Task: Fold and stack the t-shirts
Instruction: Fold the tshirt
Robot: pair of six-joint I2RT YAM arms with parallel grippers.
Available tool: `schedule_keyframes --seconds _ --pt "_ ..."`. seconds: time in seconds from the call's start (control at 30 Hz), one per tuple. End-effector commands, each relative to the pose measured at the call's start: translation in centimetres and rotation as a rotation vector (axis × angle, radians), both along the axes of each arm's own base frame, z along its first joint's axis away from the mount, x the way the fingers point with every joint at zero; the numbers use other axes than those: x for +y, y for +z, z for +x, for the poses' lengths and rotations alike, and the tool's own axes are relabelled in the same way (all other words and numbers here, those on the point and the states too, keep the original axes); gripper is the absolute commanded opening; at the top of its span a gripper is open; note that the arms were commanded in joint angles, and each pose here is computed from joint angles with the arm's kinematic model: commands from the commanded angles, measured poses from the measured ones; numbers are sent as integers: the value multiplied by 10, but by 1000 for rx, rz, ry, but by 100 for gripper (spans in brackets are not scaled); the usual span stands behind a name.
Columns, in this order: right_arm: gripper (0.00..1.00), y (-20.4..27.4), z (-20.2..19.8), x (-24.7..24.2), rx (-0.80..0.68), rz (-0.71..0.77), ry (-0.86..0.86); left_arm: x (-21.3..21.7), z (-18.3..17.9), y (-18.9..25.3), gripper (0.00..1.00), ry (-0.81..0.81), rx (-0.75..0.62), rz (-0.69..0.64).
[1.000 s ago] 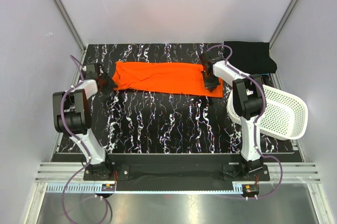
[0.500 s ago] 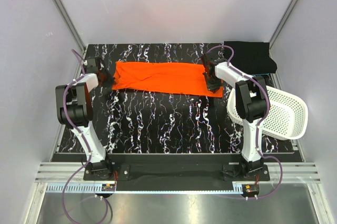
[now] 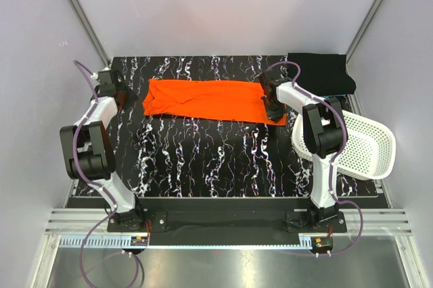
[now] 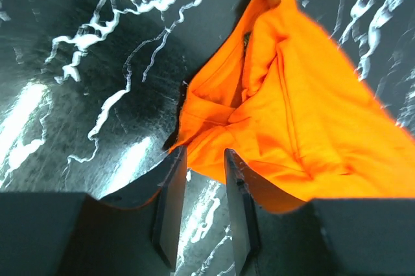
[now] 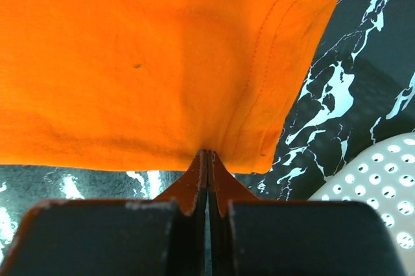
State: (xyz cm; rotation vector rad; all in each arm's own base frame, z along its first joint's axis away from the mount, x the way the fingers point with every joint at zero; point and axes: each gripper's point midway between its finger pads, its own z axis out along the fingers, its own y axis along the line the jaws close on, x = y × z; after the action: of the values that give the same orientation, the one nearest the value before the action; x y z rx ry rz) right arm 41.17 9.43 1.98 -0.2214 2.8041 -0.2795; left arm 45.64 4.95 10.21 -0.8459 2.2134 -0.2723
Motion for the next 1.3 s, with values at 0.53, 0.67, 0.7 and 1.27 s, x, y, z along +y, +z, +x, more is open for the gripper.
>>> schedule_keyframes --seconds 0.53,0.67,0.7,1.27 --pt "0 31 11 5 -99 51 5 -14 -1 -50 40 114 -46 -374" --pt "0 31 13 6 -102 52 5 -11 -3 -58 40 133 -30 -345" --pt "0 30 13 5 -100 48 5 -10 -3 -60 40 138 -26 -339" --pt "0 13 -1 -8 -46 -1 -12 -7 19 -54 0 108 -32 -313"
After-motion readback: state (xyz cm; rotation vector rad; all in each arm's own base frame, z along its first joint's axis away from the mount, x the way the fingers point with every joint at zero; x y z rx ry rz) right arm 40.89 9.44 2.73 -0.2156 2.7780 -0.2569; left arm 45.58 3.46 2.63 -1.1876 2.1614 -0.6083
